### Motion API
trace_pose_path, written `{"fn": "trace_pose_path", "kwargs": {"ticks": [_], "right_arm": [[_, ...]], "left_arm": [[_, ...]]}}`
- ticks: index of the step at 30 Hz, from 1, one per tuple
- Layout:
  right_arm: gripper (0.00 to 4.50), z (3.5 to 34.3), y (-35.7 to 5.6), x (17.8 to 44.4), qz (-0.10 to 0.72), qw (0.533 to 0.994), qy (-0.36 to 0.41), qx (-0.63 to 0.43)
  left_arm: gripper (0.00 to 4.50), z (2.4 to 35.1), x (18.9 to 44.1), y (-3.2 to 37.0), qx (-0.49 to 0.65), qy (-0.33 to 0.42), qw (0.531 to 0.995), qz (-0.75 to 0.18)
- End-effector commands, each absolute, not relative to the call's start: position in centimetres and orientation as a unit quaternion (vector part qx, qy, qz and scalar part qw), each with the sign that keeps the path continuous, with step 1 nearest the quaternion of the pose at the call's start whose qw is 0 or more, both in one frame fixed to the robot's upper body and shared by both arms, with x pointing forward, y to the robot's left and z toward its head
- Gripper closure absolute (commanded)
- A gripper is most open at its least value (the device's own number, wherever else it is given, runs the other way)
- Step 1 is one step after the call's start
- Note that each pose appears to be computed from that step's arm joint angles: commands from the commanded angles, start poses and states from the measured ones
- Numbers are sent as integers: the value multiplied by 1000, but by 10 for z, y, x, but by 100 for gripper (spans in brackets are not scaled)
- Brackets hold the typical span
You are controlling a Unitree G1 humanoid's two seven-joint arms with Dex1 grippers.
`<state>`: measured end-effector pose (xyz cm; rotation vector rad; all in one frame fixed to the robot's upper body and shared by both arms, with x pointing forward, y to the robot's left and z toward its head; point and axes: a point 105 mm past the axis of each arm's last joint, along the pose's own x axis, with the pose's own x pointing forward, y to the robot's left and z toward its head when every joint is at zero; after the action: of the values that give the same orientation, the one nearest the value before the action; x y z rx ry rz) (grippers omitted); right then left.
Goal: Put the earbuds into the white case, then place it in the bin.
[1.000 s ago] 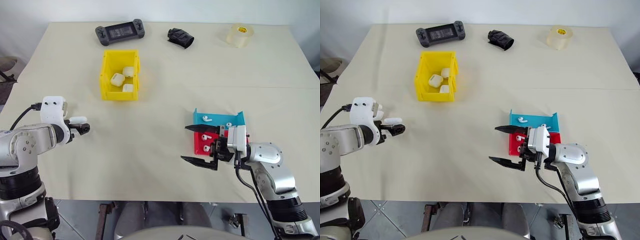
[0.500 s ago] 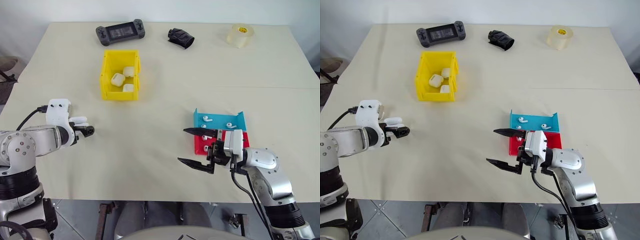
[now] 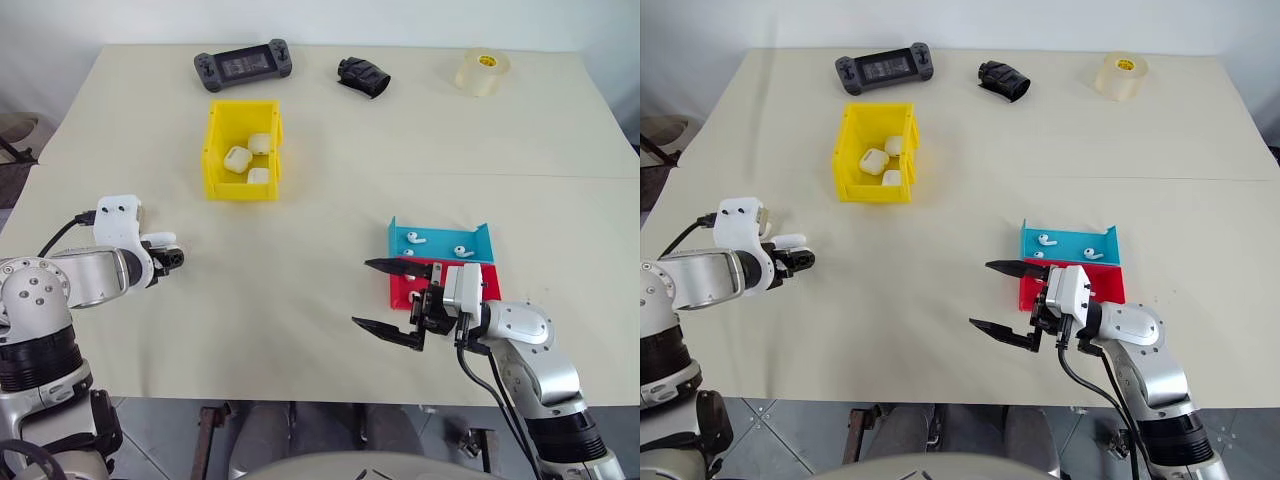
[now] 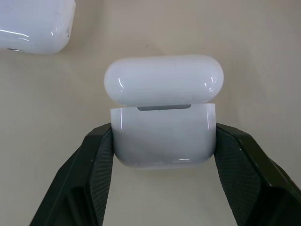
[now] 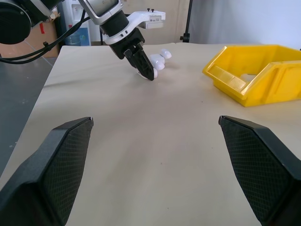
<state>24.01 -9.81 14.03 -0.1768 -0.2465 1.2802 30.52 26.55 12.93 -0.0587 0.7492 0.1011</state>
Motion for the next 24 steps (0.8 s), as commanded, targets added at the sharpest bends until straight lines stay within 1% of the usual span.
{"fn": "trace_pose_path", "kwargs": {"ticks": [1, 4, 7, 9, 10, 12, 14, 15, 17, 20, 21, 24], "right_arm": [[0, 152, -96, 236, 594, 786, -144, -90], [0, 152, -96, 237, 593, 787, -144, -90], [0, 153, -97, 240, 591, 788, -144, -91], [0, 153, -98, 241, 590, 789, -144, -92], [0, 154, -99, 242, 589, 790, -144, -93], [0, 156, -102, 245, 586, 792, -143, -97], [0, 158, -106, 248, 583, 794, -142, -102], [0, 159, -108, 249, 581, 795, -141, -105], [0, 160, -112, 251, 578, 796, -140, -111], [0, 164, -117, 253, 571, 800, -138, -120], [0, 165, -119, 253, 567, 803, -137, -122], [0, 167, -128, 252, 550, 814, -133, -133]], "left_arm": [[172, 128, 299, 269, -26, 372, 926, 54], [172, 133, 297, 276, -19, 360, 930, 70], [172, 167, 307, 259, -44, 264, 963, -5], [172, 185, 307, 251, -35, 209, 975, -59], [172, 192, 301, 239, -30, 183, 975, -120], [172, 200, 283, 216, 1, 144, 960, -241], [172, 196, 267, 205, 27, 136, 938, -318], [172, 194, 261, 203, 18, 126, 928, -351], [172, 195, 254, 201, 9, 98, 912, -399], [172, 196, 247, 191, 37, 47, 879, -473], [172, 195, 249, 187, 46, 28, 873, -484], [172, 187, 249, 172, 41, 2, 841, -540]]}}
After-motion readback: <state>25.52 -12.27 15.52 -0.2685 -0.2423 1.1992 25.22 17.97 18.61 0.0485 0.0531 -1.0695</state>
